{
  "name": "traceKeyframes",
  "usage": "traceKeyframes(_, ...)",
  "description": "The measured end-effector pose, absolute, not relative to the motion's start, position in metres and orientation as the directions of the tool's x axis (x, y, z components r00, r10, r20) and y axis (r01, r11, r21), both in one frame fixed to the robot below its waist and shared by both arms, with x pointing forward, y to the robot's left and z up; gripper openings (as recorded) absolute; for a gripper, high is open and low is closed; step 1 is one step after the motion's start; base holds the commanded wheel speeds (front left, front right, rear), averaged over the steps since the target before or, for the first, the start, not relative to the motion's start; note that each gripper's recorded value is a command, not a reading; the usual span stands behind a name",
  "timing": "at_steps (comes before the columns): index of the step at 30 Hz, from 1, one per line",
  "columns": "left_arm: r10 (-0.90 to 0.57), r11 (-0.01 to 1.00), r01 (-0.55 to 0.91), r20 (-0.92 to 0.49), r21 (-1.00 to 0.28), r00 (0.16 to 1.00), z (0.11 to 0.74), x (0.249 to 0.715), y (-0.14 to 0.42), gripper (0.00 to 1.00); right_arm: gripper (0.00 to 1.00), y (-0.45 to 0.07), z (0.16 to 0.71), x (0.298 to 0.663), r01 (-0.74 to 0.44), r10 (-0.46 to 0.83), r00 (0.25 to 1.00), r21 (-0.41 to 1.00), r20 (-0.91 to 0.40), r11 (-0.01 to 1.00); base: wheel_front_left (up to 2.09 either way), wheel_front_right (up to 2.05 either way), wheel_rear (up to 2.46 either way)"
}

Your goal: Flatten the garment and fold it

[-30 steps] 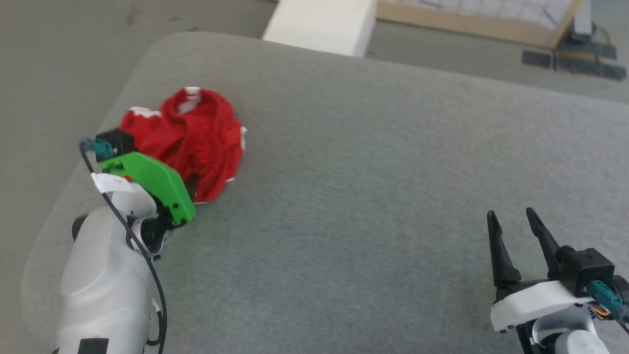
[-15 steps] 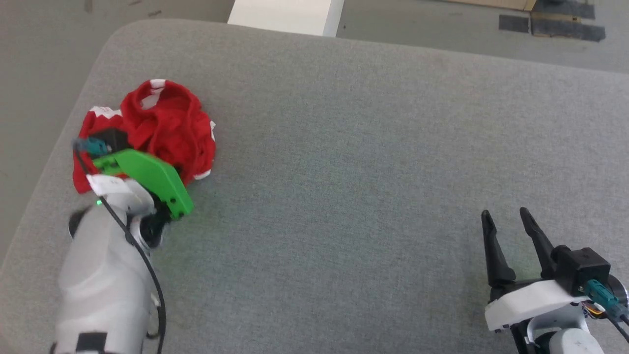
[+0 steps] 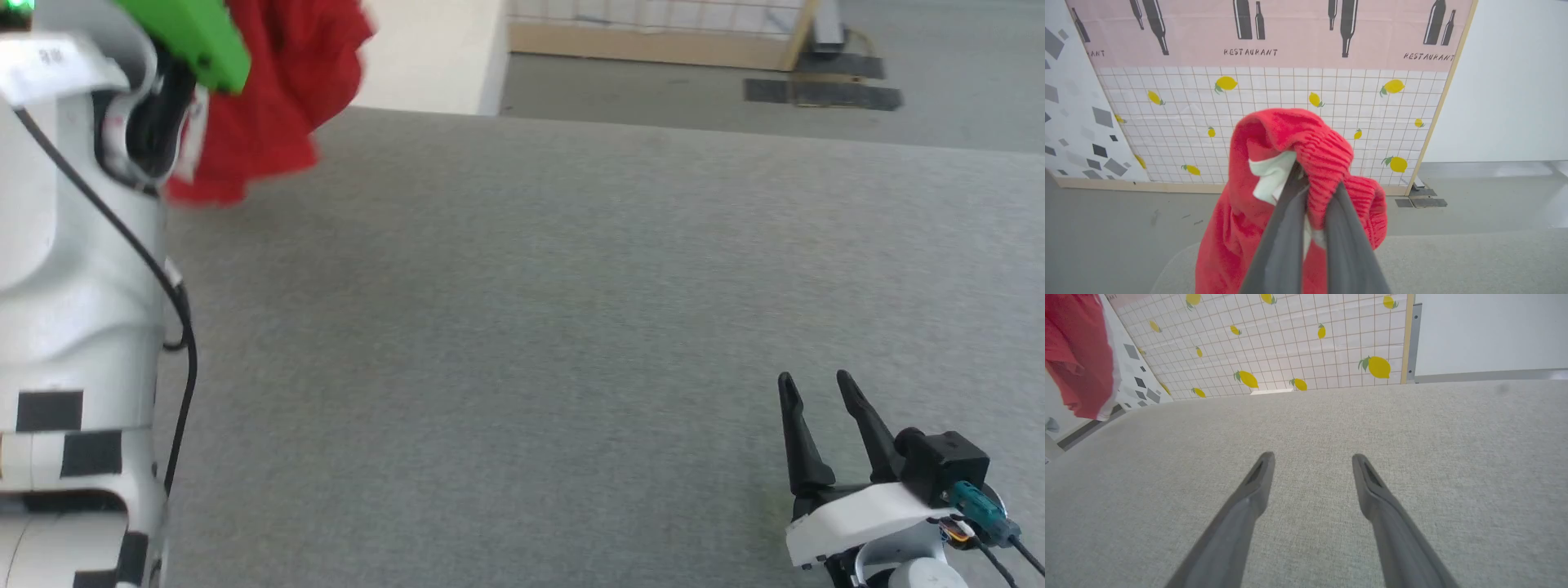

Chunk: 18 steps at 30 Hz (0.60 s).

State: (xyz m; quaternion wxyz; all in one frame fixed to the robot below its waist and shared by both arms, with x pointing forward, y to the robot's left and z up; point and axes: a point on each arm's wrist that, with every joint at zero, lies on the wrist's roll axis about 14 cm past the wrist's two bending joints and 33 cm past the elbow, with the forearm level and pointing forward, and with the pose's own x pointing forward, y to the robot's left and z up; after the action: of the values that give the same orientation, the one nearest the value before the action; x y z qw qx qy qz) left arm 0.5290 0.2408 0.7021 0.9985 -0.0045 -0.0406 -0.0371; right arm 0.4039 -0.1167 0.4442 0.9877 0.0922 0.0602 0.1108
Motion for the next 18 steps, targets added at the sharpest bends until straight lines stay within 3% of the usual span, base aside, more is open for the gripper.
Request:
traceKeyframes(3, -0.194, 0.979, 0.199, 0.124, -0.035, 0.973, 0.722, 0.536, 0.194, 0.00, 1.00, -0.132, 0.444, 0.397, -0.165, 0.186, 0.977, 0.195, -0.099, 0.967, 0.00, 0.00, 0.00)
traceKeyframes(9, -0.435, 0.897, 0.429, -0.045, -0.106, 0.899, 0.669, 0.533, 0.090, 0.00, 1.00, -0.163, 0.445, 0.381, -0.073, 0.094, 0.990, 0.198, -0.101, 0.978, 0.00, 0.00, 0.00)
traceKeyframes(13, -0.578, 0.815, 0.536, -0.248, -0.221, 0.777, 0.588, 0.503, 0.026, 0.00, 1.00, -0.185, 0.445, 0.370, -0.008, 0.028, 0.994, 0.190, -0.104, 0.982, 0.00, 0.00, 0.00)
traceKeyframes(18, -0.708, 0.706, 0.573, -0.385, -0.416, 0.592, 0.510, 0.442, -0.033, 0.00, 1.00, -0.202, 0.445, 0.358, 0.046, -0.026, 0.994, 0.184, -0.107, 0.982, 0.00, 0.00, 0.00)
